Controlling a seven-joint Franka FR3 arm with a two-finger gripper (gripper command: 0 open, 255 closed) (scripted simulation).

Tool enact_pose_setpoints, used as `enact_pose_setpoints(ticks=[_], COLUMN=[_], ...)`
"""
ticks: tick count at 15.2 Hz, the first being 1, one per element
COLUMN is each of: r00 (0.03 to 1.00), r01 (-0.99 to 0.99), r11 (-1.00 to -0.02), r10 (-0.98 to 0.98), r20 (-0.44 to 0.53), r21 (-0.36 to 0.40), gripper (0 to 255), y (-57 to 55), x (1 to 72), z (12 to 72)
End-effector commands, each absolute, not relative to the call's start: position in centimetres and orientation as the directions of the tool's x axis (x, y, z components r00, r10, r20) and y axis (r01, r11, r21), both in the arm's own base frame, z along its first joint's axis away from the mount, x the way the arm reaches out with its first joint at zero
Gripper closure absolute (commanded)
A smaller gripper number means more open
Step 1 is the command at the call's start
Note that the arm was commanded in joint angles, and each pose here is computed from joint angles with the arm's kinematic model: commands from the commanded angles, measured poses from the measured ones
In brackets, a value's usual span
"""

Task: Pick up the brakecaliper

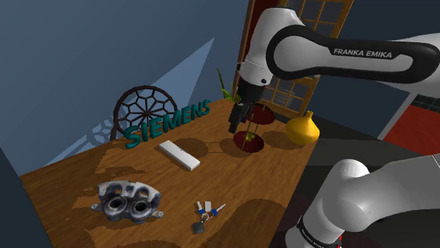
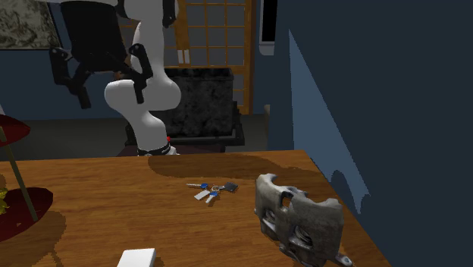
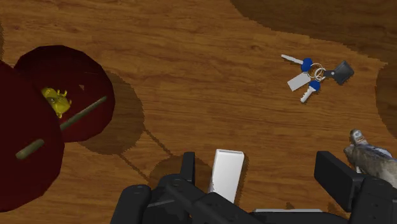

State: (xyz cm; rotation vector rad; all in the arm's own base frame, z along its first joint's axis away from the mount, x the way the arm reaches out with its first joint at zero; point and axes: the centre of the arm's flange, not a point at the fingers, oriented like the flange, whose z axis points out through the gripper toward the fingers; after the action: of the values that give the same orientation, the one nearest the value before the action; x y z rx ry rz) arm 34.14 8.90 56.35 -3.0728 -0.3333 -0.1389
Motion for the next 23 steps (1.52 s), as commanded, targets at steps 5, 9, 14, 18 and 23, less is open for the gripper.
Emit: enact_pose_setpoints(ticks=[5, 9, 14, 18, 23], r00=[0.967, 0.962, 0.956, 0.951, 0.944], r01=[0.244, 0.263, 0.286, 0.304, 0.327], r11=[-0.969, -0.964, -0.957, -0.951, -0.943], r10=[0.240, 0.258, 0.281, 0.300, 0.323], r20=[0.088, 0.084, 0.079, 0.075, 0.070], r21=[-0.045, -0.049, -0.054, -0.058, -0.064], gripper=[0, 0, 0, 0, 0], y=[16.0, 20.7, 26.6, 31.3, 37.3], x=[37.0, 38.8, 41.0, 42.6, 44.5], z=[54.1, 52.6, 50.7, 49.1, 47.2])
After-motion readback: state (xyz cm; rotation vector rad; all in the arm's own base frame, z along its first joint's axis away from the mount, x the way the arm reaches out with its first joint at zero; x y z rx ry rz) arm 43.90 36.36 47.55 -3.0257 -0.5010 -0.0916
